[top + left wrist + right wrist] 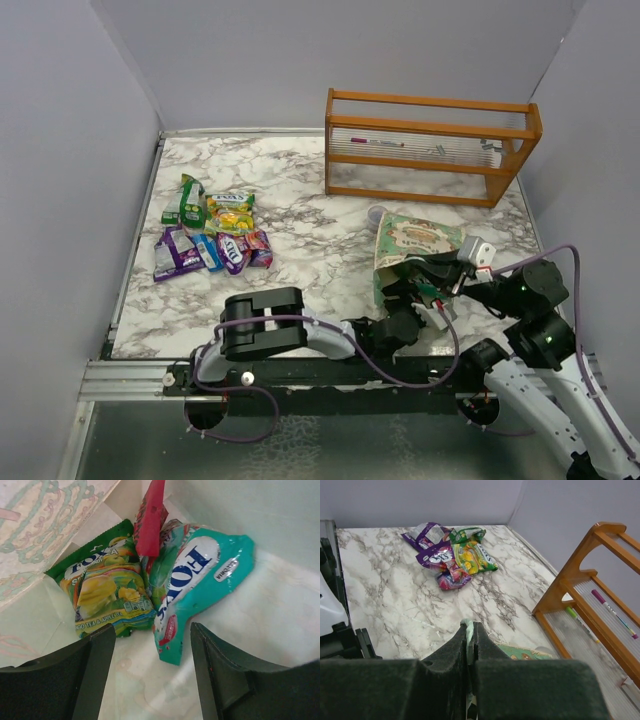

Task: Take the snacks out of the paper bag
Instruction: Take out the snack from the paper bag.

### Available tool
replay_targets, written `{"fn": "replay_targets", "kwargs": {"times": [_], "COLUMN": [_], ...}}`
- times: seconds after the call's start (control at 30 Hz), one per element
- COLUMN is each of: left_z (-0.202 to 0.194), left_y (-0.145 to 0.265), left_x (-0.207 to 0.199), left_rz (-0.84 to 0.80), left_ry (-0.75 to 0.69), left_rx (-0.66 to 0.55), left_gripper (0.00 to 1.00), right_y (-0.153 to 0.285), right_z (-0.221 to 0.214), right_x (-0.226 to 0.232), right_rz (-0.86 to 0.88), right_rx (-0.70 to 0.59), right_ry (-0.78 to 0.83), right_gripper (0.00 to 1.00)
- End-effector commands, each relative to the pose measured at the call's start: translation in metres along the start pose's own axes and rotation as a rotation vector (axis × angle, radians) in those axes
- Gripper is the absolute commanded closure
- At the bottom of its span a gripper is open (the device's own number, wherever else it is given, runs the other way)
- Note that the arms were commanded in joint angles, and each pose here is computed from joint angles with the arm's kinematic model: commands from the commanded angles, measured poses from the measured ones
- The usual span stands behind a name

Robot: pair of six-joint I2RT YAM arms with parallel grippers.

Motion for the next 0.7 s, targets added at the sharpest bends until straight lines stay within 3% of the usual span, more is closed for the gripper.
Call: {"fn": "replay_targets", "kwargs": {"times": [0.0, 0.4, 0.53, 0.67], "left_z": [-0.008, -0.024, -0.029, -0.027], "left_y": [-0.016, -0.039, -0.048, -0.052], "left_x": [0.001, 0.004, 0.005, 0.005], "left_rz": [-0.015, -0.055, -0.044, -0.051], "left_ry": [-0.021, -0.003, 0.001, -0.003], "left_rx": [0.015, 0.068, 0.090, 0.099], "left_gripper": [0.35, 0.34, 0.42, 0.61], "right_y": [0.000, 0.002, 0.003, 0.003], "right_z": [0.016, 0.011, 0.010, 0.008], "right_x": [-0.005, -0.002, -0.002, -0.002], "right_rz": [0.001, -0.015, -0.014, -0.025], "right_rx": [-0.024, -0.045, -0.043, -0.040], "right_ry": [0.028, 0.050, 0.046, 0.047], "right_gripper": [0.98, 0.98, 0.98, 0.98]}}
Point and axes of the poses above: each gripper's point midway between its finger pads, its own y axis back along the fingers, its own x axis along the line the jaws close on, z = x × y, the point moved 10 cm from there along y, back along the fingers, and after that the axes turned 4 degrees about y, right-handed, at the moved point
